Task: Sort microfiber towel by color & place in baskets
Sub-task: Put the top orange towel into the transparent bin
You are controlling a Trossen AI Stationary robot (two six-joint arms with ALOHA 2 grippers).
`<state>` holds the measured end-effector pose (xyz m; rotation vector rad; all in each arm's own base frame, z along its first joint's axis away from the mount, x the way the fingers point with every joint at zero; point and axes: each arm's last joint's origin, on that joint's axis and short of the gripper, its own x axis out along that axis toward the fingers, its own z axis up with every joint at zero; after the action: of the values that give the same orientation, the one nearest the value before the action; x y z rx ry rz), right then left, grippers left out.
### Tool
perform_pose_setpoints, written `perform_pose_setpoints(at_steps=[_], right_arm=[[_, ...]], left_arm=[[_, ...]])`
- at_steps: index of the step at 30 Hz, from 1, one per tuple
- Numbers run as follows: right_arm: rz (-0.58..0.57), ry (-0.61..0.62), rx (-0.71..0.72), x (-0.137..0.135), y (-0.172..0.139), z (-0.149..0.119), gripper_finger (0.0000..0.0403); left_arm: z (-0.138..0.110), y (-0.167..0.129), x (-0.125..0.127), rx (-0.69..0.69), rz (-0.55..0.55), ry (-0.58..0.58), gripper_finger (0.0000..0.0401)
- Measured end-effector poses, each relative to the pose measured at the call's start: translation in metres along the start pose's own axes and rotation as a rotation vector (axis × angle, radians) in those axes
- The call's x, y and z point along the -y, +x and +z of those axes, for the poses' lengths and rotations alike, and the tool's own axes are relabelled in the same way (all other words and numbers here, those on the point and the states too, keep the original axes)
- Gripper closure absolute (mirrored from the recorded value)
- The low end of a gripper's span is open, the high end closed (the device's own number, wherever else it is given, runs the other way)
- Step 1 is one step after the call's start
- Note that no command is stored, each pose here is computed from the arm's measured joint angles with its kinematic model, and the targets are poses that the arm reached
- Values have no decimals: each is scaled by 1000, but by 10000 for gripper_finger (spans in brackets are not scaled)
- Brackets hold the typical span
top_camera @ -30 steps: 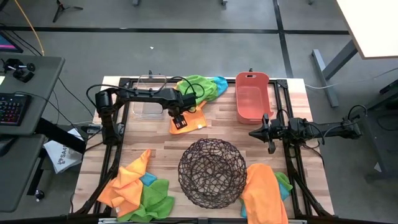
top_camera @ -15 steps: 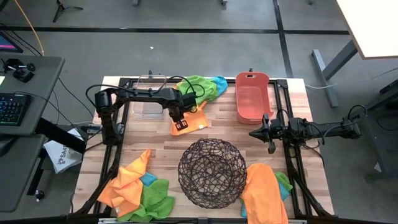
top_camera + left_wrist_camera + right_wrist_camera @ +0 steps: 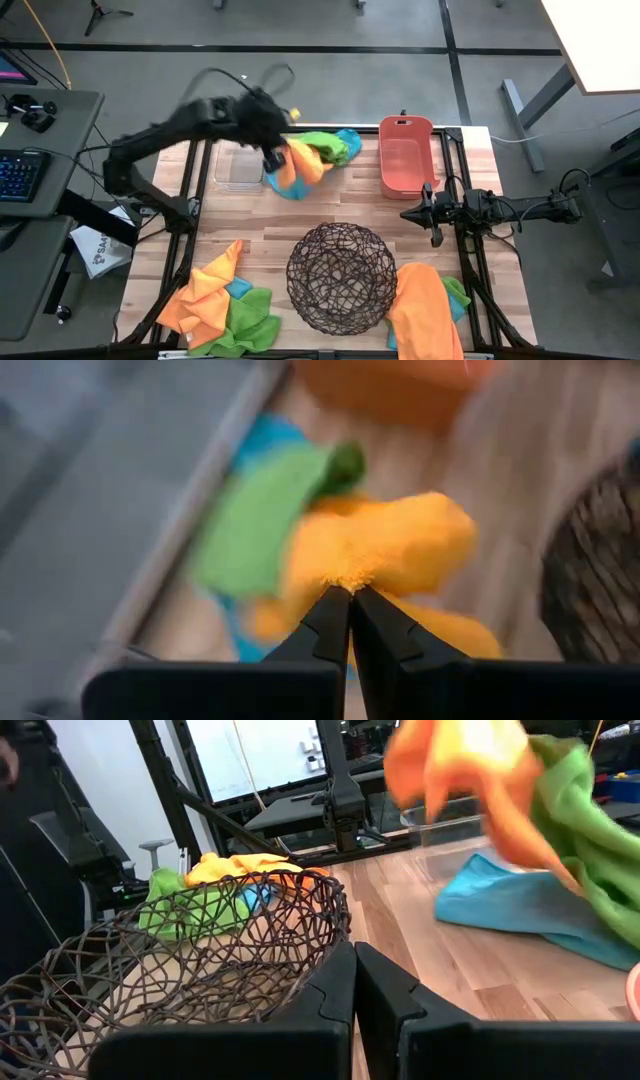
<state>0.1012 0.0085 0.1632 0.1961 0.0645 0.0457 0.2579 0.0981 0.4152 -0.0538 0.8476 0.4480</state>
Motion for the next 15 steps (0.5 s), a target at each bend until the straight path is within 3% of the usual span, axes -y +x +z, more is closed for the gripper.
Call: perform_pose_setpoints(at_steps=[7,11,15], right_arm=[[0,0,0,0,0,0,402],[-1,0,0,0,0,0,402],[-1,0,0,0,0,0,402]], left_arm=[[-4,-63,-30,145,304,-67,401],[-19,-81,-44,117,485,-183,401],[-33,-89,-52,40,594,-249,401]])
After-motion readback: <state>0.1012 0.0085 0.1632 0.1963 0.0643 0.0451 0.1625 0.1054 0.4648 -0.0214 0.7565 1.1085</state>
